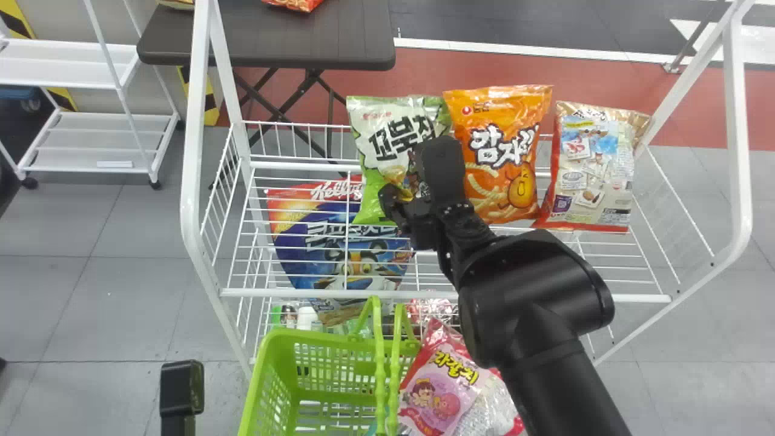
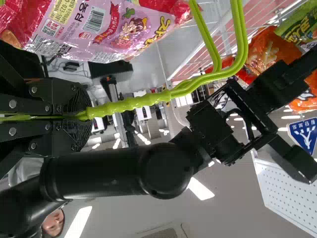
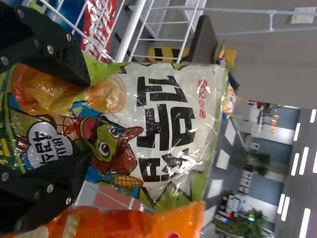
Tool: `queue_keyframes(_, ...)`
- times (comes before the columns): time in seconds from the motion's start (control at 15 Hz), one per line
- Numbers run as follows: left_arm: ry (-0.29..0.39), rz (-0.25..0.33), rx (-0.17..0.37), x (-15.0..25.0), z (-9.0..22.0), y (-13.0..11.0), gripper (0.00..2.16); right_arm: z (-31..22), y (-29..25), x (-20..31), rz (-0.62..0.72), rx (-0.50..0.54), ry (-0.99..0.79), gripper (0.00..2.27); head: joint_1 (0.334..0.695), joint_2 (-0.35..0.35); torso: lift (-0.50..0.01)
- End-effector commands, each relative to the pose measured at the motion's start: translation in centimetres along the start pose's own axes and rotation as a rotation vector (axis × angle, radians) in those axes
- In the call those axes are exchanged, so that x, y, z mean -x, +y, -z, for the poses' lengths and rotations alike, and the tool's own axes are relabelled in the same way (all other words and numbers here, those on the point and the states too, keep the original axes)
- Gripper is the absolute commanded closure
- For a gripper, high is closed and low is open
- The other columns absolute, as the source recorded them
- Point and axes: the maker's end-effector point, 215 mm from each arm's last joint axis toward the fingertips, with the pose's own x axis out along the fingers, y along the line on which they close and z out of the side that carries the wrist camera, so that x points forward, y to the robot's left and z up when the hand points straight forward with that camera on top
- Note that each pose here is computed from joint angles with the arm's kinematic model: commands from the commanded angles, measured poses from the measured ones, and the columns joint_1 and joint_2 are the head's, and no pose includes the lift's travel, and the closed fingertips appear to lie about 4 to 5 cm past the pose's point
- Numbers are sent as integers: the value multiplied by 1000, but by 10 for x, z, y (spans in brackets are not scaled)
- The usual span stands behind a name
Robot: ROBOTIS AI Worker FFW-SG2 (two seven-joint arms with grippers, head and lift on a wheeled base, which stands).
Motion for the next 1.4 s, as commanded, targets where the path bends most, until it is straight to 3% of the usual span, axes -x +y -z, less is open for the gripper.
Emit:
queue_keyframes(0.0,2,1,1,-1,2,0,1099,-6,7,8,-30,-25,-46,2148,695,-118,0)
queue_keyframes(0.47,9,-4,0,-2,6,-2,1099,-53,43,69,-144,-67,-174,2169,695,-82,0)
queue_keyframes(0.73,4,-14,-5,1,4,-1,1099,-13,20,135,-169,-100,-47,2165,695,-89,0)
queue_keyframes(0.93,-4,-29,-13,4,0,1,1099,21,-16,206,-146,-114,22,2169,695,-152,0)
queue_keyframes(1.07,-4,-47,-22,4,-1,3,1099,49,-47,251,-126,-142,78,2165,695,-246,0)
queue_keyframes(1.27,-2,-59,-36,0,3,-2,1099,92,-75,284,-126,-194,166,2165,695,-350,0)
queue_keyframes(1.33,0,-68,-36,0,5,-1,1099,98,-82,289,-118,-207,175,2165,695,-350,0)
